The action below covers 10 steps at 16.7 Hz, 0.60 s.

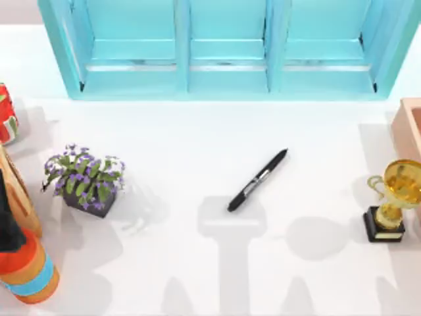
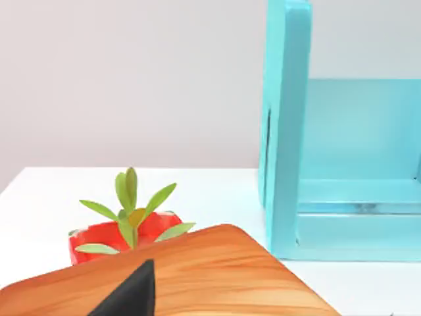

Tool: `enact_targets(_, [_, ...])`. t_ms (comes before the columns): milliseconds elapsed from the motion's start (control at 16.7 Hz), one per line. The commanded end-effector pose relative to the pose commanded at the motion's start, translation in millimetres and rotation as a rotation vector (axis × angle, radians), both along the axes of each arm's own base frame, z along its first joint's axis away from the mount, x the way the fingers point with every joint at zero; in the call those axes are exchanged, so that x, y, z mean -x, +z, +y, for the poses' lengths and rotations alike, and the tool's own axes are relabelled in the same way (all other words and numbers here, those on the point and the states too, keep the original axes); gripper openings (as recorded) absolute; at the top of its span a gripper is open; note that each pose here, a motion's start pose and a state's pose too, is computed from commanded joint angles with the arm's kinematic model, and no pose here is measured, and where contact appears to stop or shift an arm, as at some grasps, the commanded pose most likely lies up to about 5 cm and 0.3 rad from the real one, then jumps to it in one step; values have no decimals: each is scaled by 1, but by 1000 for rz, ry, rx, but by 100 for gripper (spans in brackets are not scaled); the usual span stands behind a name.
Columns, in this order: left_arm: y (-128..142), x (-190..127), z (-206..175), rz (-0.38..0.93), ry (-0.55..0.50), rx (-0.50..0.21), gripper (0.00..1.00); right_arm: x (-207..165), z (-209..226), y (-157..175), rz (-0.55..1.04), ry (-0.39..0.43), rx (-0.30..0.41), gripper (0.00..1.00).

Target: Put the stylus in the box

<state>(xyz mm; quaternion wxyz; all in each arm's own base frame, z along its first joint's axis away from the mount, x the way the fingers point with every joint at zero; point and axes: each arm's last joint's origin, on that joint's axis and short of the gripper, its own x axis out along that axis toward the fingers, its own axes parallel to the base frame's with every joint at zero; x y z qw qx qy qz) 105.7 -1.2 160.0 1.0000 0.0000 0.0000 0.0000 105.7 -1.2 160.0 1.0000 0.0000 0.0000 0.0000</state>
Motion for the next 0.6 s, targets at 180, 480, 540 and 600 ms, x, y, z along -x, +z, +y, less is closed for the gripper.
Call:
enact_targets(180, [0, 0, 0, 0, 0, 0, 100, 0, 0, 2, 6, 2, -5, 100])
enact_targets(480, [0, 0, 0, 0, 0, 0, 100, -6, 6, 32, 132, 43, -104, 100])
enact_targets(540, [0, 0, 0, 0, 0, 0, 100, -10, 8, 43, 176, 54, -137, 100])
enact_targets(600, [0, 0, 0, 0, 0, 0, 100, -15, 11, 53, 224, 64, -172, 100])
